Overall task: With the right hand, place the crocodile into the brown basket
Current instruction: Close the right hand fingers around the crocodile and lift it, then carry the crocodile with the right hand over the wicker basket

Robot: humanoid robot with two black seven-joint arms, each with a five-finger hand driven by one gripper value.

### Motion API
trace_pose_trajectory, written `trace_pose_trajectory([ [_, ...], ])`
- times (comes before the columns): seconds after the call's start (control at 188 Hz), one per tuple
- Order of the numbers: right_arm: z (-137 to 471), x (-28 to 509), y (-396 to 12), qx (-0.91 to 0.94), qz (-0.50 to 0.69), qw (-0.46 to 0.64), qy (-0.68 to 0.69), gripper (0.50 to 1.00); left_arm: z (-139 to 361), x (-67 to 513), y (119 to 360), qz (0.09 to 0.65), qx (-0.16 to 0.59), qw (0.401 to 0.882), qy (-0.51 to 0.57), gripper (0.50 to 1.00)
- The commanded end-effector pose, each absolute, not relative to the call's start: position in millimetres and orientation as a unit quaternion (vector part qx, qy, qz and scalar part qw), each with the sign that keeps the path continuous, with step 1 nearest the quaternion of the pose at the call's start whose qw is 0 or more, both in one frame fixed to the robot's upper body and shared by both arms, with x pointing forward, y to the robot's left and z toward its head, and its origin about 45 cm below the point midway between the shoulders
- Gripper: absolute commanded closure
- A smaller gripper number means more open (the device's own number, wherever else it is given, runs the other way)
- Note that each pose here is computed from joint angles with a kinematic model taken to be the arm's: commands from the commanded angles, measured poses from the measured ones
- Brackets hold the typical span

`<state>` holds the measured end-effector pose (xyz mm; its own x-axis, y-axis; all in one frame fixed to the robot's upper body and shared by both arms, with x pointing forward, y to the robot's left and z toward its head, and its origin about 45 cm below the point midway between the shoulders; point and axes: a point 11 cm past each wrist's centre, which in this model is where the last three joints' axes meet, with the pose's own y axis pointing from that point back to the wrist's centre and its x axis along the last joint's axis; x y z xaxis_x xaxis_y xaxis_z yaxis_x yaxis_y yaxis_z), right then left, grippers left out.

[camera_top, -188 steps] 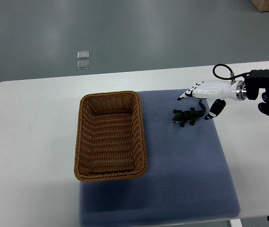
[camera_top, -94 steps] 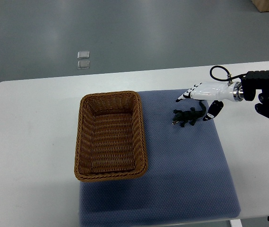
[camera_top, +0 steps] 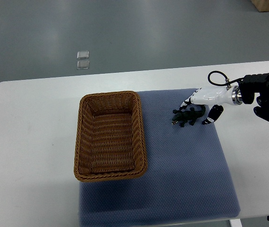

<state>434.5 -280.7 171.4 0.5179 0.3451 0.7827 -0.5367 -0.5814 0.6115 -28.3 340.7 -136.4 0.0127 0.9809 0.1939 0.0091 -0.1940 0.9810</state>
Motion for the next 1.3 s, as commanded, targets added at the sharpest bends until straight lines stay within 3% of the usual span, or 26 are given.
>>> trace_pose_trajectory([
  [0.0, 171.2, 437.4, -283.2, 0.74, 0.487, 0.459, -0.068, 0.705, -136.4, -28.4, 340.8, 0.541, 0.552, 0.449, 0.448, 0.5],
  [0.283, 168.8, 439.1, -278.5, 0.739, 0.489, 0.458, -0.067, 0.777, -136.5, -28.4, 340.2, 0.54, 0.552, 0.45, 0.449, 0.5],
  [0.448, 168.9, 441.7, -278.7, 0.736, 0.49, 0.461, -0.069, 0.877, -136.4, -28.5, 340.8, 0.54, 0.552, 0.45, 0.448, 0.5],
  [0.768, 173.7, 445.9, -281.0, 0.733, 0.493, 0.463, -0.078, 0.991, -136.4, -28.5, 340.8, 0.54, 0.552, 0.45, 0.448, 0.5],
  [1.295, 232.7, 476.6, -260.9, 0.727, 0.522, 0.429, -0.126, 1.0, -136.4, -28.5, 340.8, 0.54, 0.552, 0.45, 0.448, 0.5],
])
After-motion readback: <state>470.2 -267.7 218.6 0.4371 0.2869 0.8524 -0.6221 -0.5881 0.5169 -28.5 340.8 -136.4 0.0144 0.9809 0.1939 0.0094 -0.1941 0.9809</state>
